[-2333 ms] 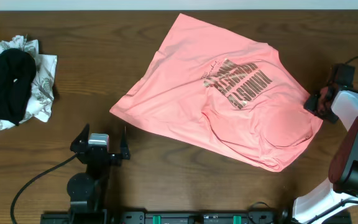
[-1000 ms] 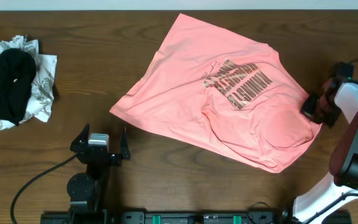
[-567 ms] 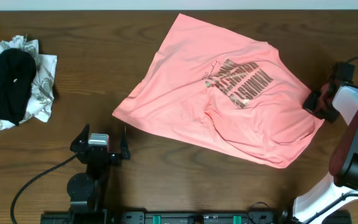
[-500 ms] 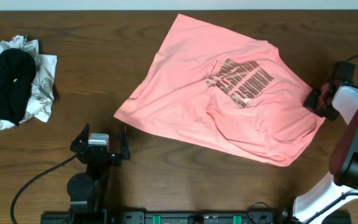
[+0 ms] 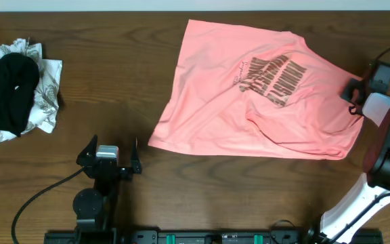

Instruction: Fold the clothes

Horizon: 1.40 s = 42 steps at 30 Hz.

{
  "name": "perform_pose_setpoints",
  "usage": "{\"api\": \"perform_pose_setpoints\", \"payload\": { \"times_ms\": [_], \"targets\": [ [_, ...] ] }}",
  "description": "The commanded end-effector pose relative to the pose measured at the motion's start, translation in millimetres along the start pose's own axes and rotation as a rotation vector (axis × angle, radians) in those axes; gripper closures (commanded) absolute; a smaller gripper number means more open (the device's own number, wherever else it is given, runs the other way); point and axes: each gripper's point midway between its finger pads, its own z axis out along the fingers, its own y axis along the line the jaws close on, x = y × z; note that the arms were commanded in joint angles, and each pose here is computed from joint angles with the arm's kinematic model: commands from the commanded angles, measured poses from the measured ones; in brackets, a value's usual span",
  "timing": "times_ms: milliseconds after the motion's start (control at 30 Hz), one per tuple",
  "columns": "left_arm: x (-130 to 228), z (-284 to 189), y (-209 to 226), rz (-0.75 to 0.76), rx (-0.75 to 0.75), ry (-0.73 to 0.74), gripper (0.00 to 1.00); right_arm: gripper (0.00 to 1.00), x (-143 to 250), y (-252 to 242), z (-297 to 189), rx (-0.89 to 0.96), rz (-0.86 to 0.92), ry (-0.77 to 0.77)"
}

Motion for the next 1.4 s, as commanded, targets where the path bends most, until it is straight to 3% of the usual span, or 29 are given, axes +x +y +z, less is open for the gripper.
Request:
{"api": "perform_pose_setpoints", "payload": {
  "times_ms": [0, 300, 433, 500, 600, 767, 1000, 1167, 1367],
  "targets": [
    [15, 1, -1, 0.002, 0.008, 0.044, 0.02, 0.99, 2, 4, 16, -0.047, -0.069, 0.007],
    [15, 1, -1, 0.002, 0.008, 0.044, 0.02, 0.99, -75, 47, -3, -0.159, -0.241, -0.227],
    [15, 1, -1, 0.002, 0.008, 0.044, 0.02, 0.99, -95, 64, -23, -0.215, -0.261, -0.187],
    [15, 1, -1, 0.002, 0.008, 0.044, 0.02, 0.92, -98, 75, -42, -0.274, -0.265, -0.131],
    [15, 1, -1, 0.002, 0.008, 0.044, 0.02, 0.71, -95, 84, -68, -0.323, -0.226, -0.036],
    [15, 1, -1, 0.002, 0.008, 0.044, 0.02, 0.57, -57, 82, -110, -0.342, -0.170, 0.207],
    [15, 1, -1, 0.002, 0.008, 0.044, 0.02, 0.42, 29, 67, -137, -0.274, -0.182, 0.560],
    [15, 1, -1, 0.002, 0.008, 0.044, 0.02, 0.42, 72, 35, -127, -0.038, -0.002, 0.672],
    [15, 1, -1, 0.002, 0.008, 0.044, 0.02, 0.52, 111, 25, -125, 0.014, 0.034, 0.764]
  ]
}}
